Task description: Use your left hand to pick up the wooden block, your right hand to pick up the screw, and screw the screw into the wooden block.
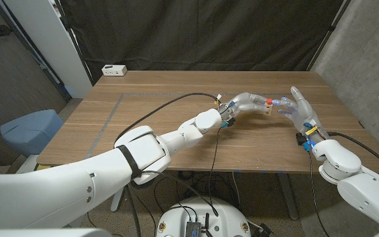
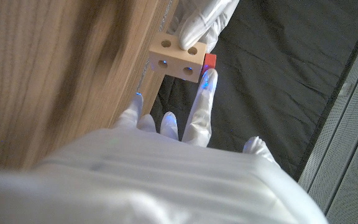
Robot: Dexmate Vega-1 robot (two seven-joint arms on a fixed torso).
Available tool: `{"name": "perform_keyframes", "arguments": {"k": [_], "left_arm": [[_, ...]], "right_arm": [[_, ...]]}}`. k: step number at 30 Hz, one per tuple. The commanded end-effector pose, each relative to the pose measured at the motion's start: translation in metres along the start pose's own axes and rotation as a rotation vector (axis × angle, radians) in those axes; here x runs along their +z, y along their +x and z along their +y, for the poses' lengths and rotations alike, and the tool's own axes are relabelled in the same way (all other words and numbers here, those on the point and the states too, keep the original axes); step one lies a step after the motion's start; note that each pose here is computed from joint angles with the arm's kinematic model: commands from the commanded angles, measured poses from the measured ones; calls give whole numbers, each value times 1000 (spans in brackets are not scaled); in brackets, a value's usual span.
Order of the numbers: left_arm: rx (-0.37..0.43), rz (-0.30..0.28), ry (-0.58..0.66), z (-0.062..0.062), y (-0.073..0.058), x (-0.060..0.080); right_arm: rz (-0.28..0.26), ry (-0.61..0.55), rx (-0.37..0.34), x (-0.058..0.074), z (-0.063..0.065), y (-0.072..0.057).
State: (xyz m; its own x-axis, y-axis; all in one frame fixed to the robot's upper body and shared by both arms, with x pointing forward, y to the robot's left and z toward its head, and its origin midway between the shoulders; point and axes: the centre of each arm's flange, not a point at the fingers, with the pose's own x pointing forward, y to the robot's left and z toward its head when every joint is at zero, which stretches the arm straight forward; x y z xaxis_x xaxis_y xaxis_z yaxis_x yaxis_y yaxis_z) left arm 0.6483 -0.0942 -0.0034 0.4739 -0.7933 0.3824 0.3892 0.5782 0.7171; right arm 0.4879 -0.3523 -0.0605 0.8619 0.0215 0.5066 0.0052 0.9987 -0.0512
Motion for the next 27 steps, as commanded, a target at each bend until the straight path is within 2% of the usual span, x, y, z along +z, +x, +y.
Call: {"name": "perform_keyframes", "arguments": {"k": [1,11,27], "left_arm": [[0,11,-3,2,0,-1],[2,16,-5,4,0,-2],[6,15,-2,5,0,-2]], "right_arm": [[0,4,-5,-1,0,-2],[-5,10,-4,-1,2,-2],[-9,0,-42,0,0,-2]]}}
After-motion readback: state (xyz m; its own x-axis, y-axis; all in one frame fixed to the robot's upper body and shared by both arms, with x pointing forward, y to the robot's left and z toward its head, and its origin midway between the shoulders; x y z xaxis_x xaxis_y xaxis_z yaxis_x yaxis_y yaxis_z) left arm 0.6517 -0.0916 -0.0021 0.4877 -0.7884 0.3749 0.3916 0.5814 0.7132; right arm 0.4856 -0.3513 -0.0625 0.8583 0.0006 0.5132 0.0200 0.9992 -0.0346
